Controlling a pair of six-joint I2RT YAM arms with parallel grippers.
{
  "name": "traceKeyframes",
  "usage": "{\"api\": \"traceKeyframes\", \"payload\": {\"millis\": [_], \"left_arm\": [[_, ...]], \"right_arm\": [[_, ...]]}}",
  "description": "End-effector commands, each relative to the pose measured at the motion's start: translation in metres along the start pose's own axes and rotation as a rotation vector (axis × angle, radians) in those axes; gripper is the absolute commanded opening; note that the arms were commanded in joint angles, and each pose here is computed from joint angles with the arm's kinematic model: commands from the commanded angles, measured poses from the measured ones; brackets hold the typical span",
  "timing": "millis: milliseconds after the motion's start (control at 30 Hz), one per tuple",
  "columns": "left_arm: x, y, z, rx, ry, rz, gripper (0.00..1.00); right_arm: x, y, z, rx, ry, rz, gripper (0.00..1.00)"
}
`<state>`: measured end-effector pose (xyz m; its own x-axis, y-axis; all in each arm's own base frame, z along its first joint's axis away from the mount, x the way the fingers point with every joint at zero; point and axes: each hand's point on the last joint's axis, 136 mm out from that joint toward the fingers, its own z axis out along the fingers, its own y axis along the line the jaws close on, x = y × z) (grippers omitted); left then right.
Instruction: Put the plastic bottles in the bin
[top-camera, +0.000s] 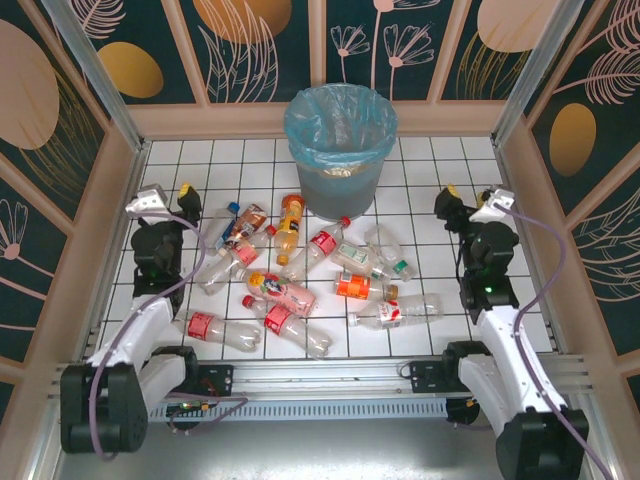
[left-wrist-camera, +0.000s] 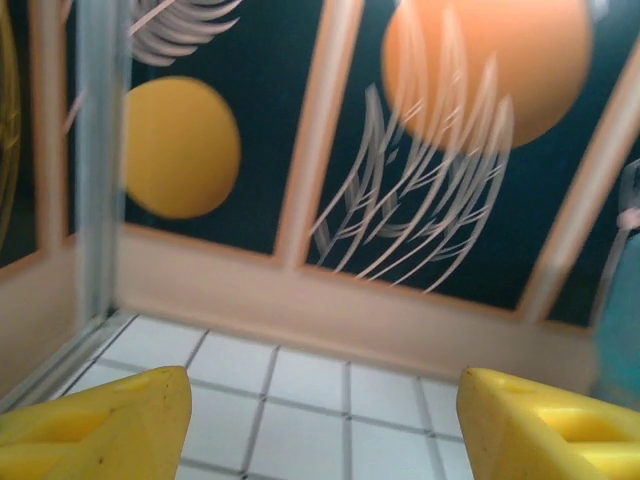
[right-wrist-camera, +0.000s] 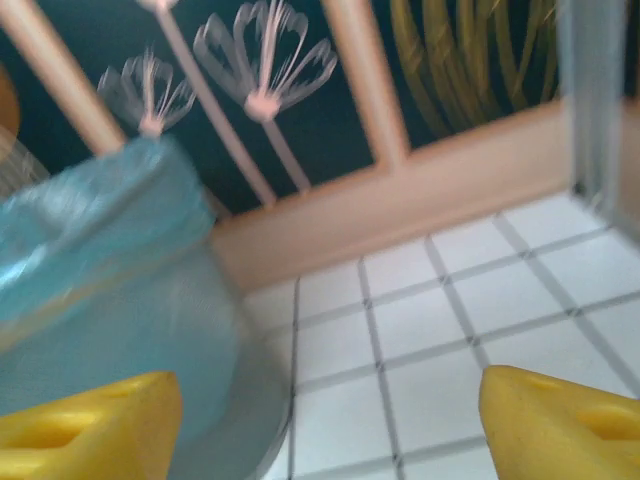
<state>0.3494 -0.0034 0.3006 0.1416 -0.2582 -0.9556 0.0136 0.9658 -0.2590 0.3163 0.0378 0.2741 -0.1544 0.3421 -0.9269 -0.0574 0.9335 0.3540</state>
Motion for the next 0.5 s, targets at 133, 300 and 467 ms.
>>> {"api": "traceKeyframes", "payload": {"millis": [133,300,467], "left_arm": [[-0.027,-0.077,-0.014,0.302,0.095,-0.016,0.67],[-0.021,-0.138,-0.034,0.531,0.206,0.167,0.66],[0.020,-0.192,-0.087,0.878,0.322,0.398,0.69]], "right_arm": [[0.074,0.085,-0.045,-0.285,0.553,-0.131,0.69],[0.081,0.141,-0.070,-0.515,0.705,-0.448,0.66],[0.119,0.155,-0.090,-0.701,0.795,-0.898,0.65]]}}
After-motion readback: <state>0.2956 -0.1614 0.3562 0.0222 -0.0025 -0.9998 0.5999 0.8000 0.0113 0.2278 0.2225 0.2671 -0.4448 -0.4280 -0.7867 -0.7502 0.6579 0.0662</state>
